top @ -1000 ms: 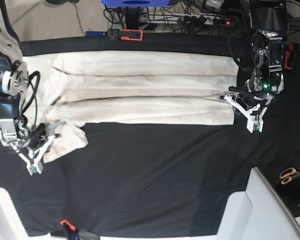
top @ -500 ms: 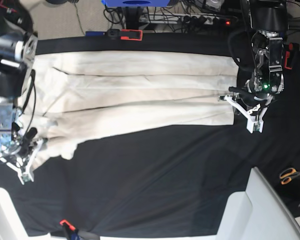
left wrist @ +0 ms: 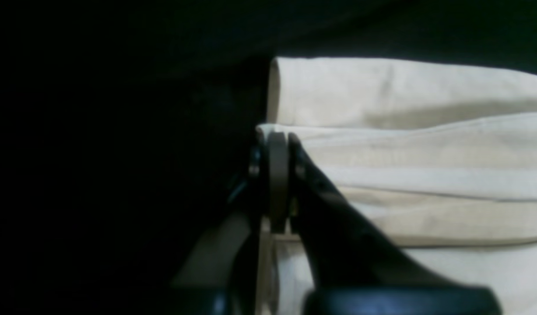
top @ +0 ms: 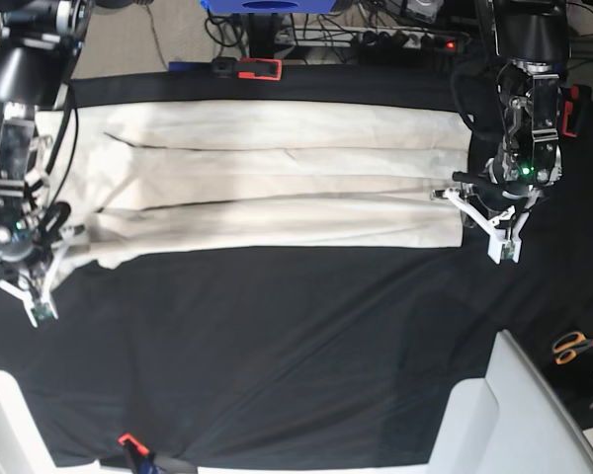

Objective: Fold the T-shirt properly
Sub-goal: 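Tuck the loose sleeve flap under with the right gripper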

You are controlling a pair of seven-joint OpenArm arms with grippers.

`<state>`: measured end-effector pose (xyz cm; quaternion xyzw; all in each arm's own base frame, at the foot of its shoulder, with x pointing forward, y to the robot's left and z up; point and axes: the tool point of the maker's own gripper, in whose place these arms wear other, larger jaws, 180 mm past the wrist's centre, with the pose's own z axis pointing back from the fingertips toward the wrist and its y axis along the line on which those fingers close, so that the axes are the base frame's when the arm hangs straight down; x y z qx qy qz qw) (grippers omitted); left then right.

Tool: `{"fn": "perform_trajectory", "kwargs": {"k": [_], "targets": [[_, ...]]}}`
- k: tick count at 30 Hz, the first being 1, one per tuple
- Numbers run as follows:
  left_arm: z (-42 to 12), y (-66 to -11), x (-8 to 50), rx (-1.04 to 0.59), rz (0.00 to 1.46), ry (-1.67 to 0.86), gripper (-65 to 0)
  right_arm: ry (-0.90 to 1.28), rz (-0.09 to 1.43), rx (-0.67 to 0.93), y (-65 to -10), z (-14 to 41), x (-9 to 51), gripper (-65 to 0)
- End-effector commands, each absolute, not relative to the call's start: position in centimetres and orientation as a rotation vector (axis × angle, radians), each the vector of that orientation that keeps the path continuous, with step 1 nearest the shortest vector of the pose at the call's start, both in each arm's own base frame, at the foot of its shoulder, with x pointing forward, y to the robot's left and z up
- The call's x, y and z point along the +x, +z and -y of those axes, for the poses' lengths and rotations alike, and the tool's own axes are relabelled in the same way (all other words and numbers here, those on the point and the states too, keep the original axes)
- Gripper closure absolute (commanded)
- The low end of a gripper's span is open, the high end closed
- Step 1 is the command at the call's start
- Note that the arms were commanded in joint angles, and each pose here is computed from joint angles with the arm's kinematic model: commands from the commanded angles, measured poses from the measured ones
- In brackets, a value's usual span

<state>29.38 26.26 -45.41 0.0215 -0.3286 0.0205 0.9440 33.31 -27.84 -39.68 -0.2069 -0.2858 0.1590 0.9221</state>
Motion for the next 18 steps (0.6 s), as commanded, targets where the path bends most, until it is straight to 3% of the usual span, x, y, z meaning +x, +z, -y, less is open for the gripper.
{"fn": "perform_trajectory", "kwargs": {"k": [1,18], "targets": [[-26.7,-43.4,31.0,0.060,0.738,0.031,0.0,0.317,0.620,-0.478,-37.6,28.8,33.7,0.0],[-26.5,-42.9,30.9,0.061,0.749,0.018,0.0,0.292,0.483,-0.466,-38.6,25.5,24.0,0.0]]}}
